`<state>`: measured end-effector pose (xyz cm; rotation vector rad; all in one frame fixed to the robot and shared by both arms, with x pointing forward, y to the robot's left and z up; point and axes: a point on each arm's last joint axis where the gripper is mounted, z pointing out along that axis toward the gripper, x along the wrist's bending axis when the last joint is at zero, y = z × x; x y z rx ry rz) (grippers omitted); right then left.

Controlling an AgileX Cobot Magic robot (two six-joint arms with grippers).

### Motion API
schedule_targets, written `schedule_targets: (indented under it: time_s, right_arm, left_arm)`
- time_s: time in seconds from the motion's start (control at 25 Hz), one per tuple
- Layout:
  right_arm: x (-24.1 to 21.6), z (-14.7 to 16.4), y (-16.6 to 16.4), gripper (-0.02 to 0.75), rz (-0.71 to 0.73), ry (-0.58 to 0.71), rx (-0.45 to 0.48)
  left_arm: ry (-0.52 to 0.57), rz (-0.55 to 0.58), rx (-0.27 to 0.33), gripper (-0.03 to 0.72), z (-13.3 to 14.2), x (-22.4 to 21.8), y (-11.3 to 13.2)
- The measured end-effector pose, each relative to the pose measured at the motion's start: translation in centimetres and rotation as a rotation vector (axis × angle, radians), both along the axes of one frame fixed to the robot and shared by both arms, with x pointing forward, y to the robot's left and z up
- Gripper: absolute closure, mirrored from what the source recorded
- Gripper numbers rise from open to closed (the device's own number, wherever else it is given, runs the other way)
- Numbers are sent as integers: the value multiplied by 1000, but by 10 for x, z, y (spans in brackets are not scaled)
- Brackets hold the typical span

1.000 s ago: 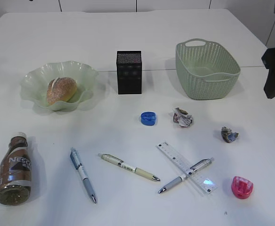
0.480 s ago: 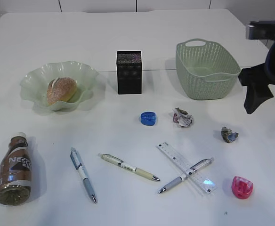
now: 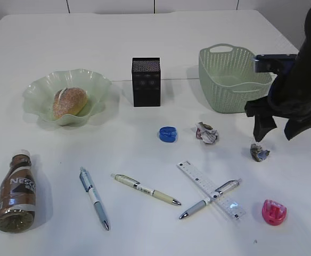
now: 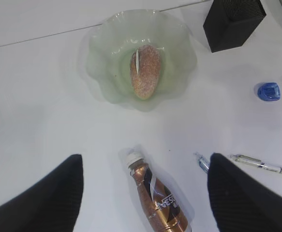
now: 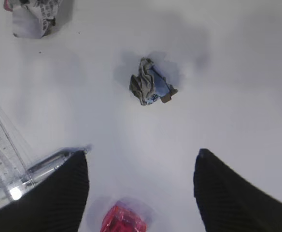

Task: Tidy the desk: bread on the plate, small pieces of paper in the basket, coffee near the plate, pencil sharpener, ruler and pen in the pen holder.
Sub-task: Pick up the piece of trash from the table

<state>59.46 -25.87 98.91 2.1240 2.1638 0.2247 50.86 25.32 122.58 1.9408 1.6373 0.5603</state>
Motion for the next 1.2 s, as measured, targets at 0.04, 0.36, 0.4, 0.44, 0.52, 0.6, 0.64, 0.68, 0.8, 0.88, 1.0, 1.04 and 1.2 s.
schedule_targets:
  time_s: [0.04, 0.36, 0.4, 0.44, 0.52, 0.6, 0.64, 0.68, 0.8, 0.88, 1.0, 1.04, 1.2]
  right_arm:
    - [2, -4, 0, 206, 0, 1, 0]
    - [22, -35, 2, 206, -1, 16, -2]
    - [22, -35, 2, 206, -1, 16, -2]
    - [28, -40, 3, 206, 0, 21, -5]
    - [31, -41, 3, 206, 2, 15, -9]
    - [37, -44, 3, 205, 10, 13, -19]
    - [39, -46, 2, 205, 13, 15, -24]
    - [40, -46, 2, 205, 15, 14, -27]
    - [41, -54, 2, 205, 19, 40, -37]
    - [40, -58, 1, 206, 21, 63, -43]
    - [39, -61, 1, 206, 22, 85, -47]
    - [39, -61, 1, 206, 22, 85, -47]
    - [40, -65, 0, 206, 33, 93, -67]
  left_arm:
    - [-5, 0, -1, 126, 1, -2, 0]
    - [-4, -5, -12, 129, 2, -3, -1]
    - [-3, -6, -15, 129, 2, -3, -1]
    - [-3, -6, -15, 129, 2, -3, -1]
    - [-2, -6, -15, 129, 2, -3, -1]
    - [-2, -6, -16, 129, 2, -3, -1]
    - [-2, -6, -16, 129, 2, -3, -1]
    - [-2, -6, -16, 129, 2, -3, -1]
    - [-1, -7, -18, 129, 2, -3, -1]
    - [-1, -7, -18, 129, 2, -3, -1]
    - [-1, -7, -18, 129, 2, -3, -1]
    - [-1, -7, -18, 131, 2, -3, -1]
    - [-1, -7, -18, 136, 2, -3, -1]
